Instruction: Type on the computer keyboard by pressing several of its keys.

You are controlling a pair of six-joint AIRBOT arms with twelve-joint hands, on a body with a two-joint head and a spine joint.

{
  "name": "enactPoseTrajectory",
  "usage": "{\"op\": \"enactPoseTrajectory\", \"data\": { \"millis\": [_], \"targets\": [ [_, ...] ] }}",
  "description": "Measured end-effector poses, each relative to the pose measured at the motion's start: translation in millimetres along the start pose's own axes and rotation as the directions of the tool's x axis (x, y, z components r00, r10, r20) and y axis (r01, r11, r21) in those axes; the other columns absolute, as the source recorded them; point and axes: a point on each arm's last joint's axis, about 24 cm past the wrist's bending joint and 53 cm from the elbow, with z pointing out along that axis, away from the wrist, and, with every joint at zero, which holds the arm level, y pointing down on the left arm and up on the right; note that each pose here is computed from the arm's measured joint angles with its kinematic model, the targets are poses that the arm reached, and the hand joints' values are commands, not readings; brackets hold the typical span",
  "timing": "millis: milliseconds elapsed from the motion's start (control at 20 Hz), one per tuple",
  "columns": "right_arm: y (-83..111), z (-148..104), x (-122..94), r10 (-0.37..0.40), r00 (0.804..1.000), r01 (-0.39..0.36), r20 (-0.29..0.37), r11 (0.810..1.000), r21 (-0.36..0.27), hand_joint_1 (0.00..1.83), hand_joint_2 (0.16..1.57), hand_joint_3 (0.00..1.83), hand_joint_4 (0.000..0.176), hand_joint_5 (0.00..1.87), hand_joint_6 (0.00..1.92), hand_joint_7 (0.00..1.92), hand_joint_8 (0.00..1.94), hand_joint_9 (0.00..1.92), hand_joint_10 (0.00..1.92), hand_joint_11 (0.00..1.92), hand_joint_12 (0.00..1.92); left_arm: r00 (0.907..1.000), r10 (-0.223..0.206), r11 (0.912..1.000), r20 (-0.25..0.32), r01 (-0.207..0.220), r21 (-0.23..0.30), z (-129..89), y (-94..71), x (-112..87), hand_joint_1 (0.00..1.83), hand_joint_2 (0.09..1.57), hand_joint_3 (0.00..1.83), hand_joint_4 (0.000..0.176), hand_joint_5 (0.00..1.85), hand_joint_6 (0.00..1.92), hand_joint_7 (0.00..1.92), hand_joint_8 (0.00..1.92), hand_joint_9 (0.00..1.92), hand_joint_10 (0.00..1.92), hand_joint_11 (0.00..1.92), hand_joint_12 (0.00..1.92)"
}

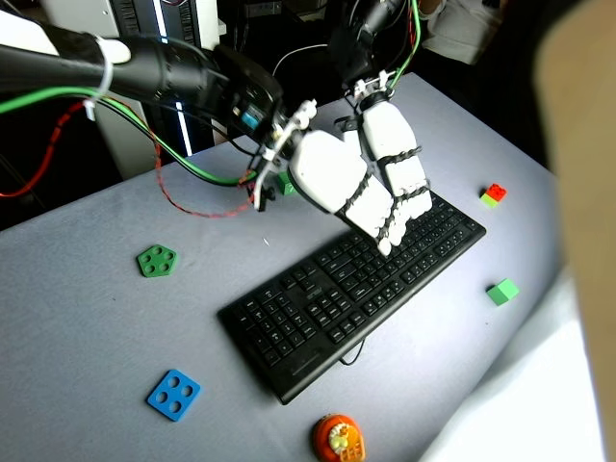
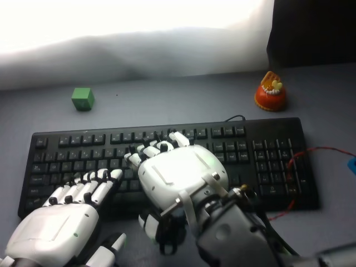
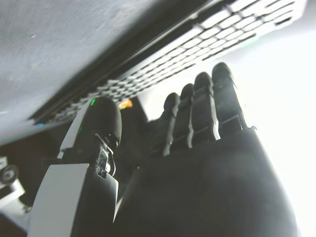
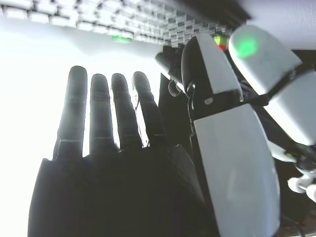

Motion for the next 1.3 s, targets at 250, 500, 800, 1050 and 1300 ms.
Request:
{"op": "enactPoseTrajectory", "data": {
  "millis": [250,500,800,1050,1300],
  "targets": [
    [-16.1,27,4,0.018,1.000,-0.018,0.014,0.999,0.035,1.00,1.17,0.00,0.000,0.36,0.25,0.42,0.01,0.11,0.72,0.00,1.32,0.9995,0.021,0.9997,0.022,-0.021,0.008,7,2.7,-8.4,0.74,1.45,0.00,0.000,0.01,0.00,0.12,0.01,0.10,0.02,0.00,0.51],
    [-18.8,31,5,0.020,1.000,-0.021,0.020,0.999,0.025,0.96,1.18,0.00,0.000,0.36,0.29,0.45,0.02,0.11,0.78,0.00,1.37,0.9992,0.037,0.9992,0.017,-0.037,0.012,11,5.0,-9.1,0.72,1.44,0.00,0.000,0.07,0.02,0.13,0.01,0.11,0.02,0.00,0.50],
    [-18.7,30,4,0.023,1.000,-0.023,0.010,0.998,0.053,0.95,1.20,0.00,0.000,0.35,0.59,0.56,0.05,0.24,0.71,0.00,1.23,0.9989,0.038,0.9991,0.028,-0.038,0.021,14,2.4,-13.7,0.83,1.45,0.00,0.009,0.12,0.02,0.30,0.04,0.23,0.05,0.00,0.49],
    [-18.7,26,6,0.017,1.000,-0.017,0.004,0.998,0.066,0.86,1.25,0.00,0.000,0.46,0.33,0.43,0.02,0.17,0.53,0.00,0.90,0.9989,0.039,0.9992,0.025,-0.039,0.010,15,5.8,-14.6,0.72,1.48,0.00,0.005,0.21,0.01,0.21,0.00,0.16,0.01,0.00,0.24],
    [-17.9,26,5,0.023,1.000,-0.023,0.007,0.998,0.066,0.90,1.25,0.00,0.000,0.53,0.90,0.50,0.03,0.14,0.73,0.00,1.22,0.9989,0.037,0.9992,0.028,-0.037,0.011,15,5.6,-16.2,0.74,1.47,0.00,0.000,0.46,0.07,0.26,0.01,0.15,0.01,0.03,0.02]
  ]
}}
